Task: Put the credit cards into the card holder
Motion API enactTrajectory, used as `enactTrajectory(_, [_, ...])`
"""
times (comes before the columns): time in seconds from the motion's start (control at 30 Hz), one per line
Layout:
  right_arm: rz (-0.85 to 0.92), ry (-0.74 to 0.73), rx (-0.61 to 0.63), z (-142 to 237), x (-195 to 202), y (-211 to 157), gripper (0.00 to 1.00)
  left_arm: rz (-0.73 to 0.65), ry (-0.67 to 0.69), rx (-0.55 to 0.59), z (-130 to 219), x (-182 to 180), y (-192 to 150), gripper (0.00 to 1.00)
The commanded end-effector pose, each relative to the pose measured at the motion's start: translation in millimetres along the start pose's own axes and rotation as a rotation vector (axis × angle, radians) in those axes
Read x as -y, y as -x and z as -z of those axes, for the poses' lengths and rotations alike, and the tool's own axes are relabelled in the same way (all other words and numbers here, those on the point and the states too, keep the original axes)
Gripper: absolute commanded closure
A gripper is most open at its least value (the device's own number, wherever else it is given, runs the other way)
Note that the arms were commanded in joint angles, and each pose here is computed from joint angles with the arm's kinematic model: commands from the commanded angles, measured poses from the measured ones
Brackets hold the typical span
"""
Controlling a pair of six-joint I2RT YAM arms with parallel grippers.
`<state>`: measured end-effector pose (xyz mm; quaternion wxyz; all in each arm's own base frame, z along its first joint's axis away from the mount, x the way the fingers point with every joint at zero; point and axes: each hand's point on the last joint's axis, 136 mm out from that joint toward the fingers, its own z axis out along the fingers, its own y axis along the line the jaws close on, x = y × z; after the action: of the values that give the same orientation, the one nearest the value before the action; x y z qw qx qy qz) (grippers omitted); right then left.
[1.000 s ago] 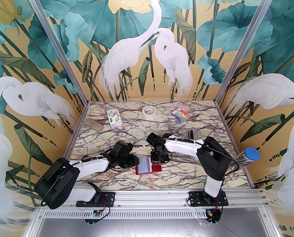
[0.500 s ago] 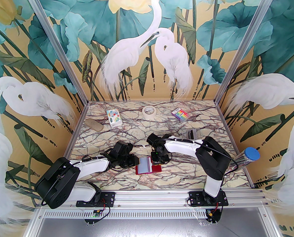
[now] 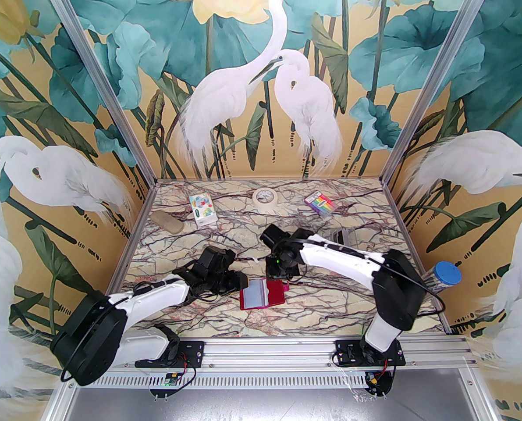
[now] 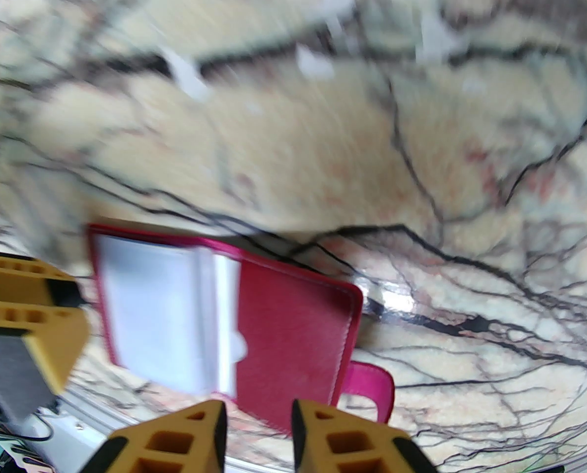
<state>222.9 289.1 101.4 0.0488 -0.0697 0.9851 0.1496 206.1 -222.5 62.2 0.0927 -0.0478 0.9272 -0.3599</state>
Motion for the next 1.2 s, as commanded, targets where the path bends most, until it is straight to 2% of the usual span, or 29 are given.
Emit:
enactTrajectory(0.0, [-0.042,-0.011,0.068,25.5,12.2,14.2,0.67,-0.033,0.026,0.033,14.5,8.6,6.8,0.61])
enactTrajectory(0.27, [-0.289,0.065,0.210,62.9,68.0,44.4,0.65,-0.069,0.062,0.075,36.0,15.4,12.2,0.58])
enactTrajectory(0.43, [-0.484,0.101,0.270,76.5,124.4,48.3,0.65,-0.085,0.066,0.084,41.8,15.3,10.1,0.57])
enactTrajectory(0.63, [-0.676,0.051,0.355,96.4,204.8,42.9,0.63,-0.085,0.074,0.086,42.2,11.0,7.7,0.56])
enactTrajectory(0.97, [-0.691,-0.061,0.345,96.7,298.1,53.9,0.62,-0.090,0.075,0.082,42.0,10.5,6.9,0.56])
enactTrajectory(1.17, [-0.658,-0.133,0.334,91.1,324.2,72.3,0.60,-0.081,0.074,0.073,39.5,6.8,3.6,0.56])
